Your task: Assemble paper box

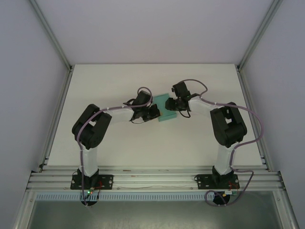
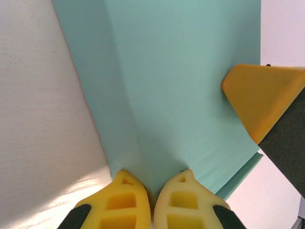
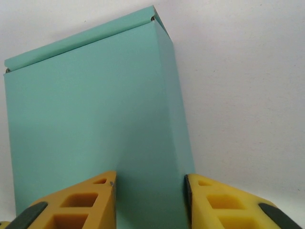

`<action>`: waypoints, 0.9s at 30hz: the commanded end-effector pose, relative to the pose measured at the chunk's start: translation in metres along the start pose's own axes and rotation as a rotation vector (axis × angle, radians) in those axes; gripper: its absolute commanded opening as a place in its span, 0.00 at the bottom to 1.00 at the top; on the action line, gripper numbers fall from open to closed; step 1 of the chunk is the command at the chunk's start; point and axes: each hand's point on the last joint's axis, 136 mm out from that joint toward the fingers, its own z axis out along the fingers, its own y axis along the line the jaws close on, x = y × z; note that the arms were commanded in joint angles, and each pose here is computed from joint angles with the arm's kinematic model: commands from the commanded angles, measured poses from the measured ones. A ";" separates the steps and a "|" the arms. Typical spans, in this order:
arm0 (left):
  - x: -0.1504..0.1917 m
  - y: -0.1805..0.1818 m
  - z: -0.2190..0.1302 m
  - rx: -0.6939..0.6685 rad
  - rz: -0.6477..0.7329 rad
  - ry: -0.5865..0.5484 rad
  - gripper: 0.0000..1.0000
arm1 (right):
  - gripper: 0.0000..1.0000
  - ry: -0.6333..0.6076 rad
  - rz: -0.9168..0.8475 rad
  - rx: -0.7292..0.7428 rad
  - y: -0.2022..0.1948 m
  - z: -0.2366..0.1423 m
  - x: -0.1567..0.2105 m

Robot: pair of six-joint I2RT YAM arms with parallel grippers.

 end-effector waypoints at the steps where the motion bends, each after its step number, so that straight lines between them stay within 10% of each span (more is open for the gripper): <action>1: 0.035 0.052 0.026 -0.156 -0.007 0.079 0.00 | 0.34 0.334 0.013 0.178 -0.048 0.027 0.104; 9: 0.022 0.037 0.004 -0.168 0.050 0.034 0.22 | 0.34 0.317 -0.003 0.215 -0.052 0.021 0.096; 19: -0.027 0.015 -0.048 -0.187 0.140 -0.104 0.87 | 0.34 0.281 -0.032 0.221 -0.047 0.011 0.077; 27: -0.062 0.005 -0.046 -0.069 0.127 -0.114 0.99 | 0.34 0.276 -0.045 0.218 -0.045 0.009 0.073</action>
